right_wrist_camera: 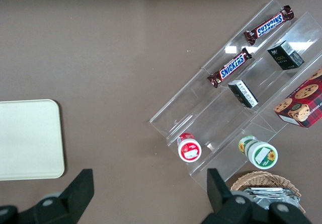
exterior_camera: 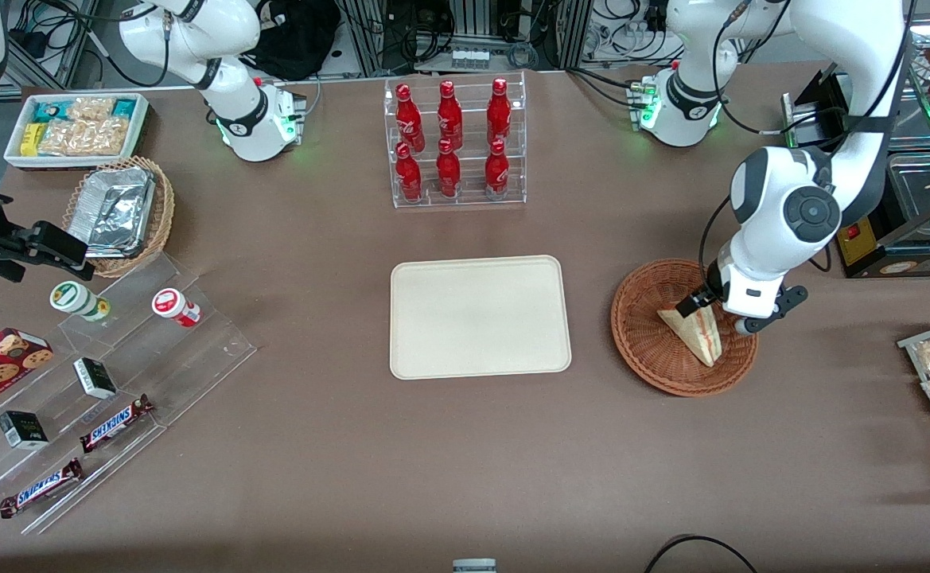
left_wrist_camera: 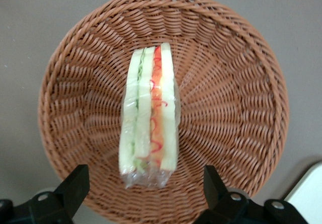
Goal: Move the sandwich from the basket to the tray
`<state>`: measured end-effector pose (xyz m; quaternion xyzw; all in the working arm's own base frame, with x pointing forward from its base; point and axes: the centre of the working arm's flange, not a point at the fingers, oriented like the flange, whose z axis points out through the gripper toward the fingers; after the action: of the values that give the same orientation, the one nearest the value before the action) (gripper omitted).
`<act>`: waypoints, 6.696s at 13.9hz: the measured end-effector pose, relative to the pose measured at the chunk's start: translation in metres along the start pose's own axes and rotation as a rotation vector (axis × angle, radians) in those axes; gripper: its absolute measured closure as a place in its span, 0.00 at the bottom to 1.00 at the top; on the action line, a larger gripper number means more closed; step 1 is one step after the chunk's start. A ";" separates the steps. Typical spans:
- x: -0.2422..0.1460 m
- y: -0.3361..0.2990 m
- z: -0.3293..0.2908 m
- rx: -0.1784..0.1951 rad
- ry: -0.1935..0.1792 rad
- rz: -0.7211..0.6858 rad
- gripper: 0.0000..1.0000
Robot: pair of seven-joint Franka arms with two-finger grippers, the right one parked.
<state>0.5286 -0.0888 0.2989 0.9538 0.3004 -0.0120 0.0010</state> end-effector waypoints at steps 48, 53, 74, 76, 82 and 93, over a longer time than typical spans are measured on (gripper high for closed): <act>-0.267 0.329 0.040 0.004 -0.067 0.375 0.85; -0.282 0.331 0.045 0.021 -0.033 0.418 0.85; -0.246 0.298 -0.093 0.105 0.001 0.418 0.00; -0.222 0.285 -0.100 0.153 0.000 0.396 0.00; -0.126 0.219 -0.113 0.214 -0.014 0.432 0.00; 0.000 0.062 -0.175 0.141 -0.147 0.559 0.00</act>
<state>0.5683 -0.1383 0.4732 0.9938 0.0237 -0.1012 -0.0402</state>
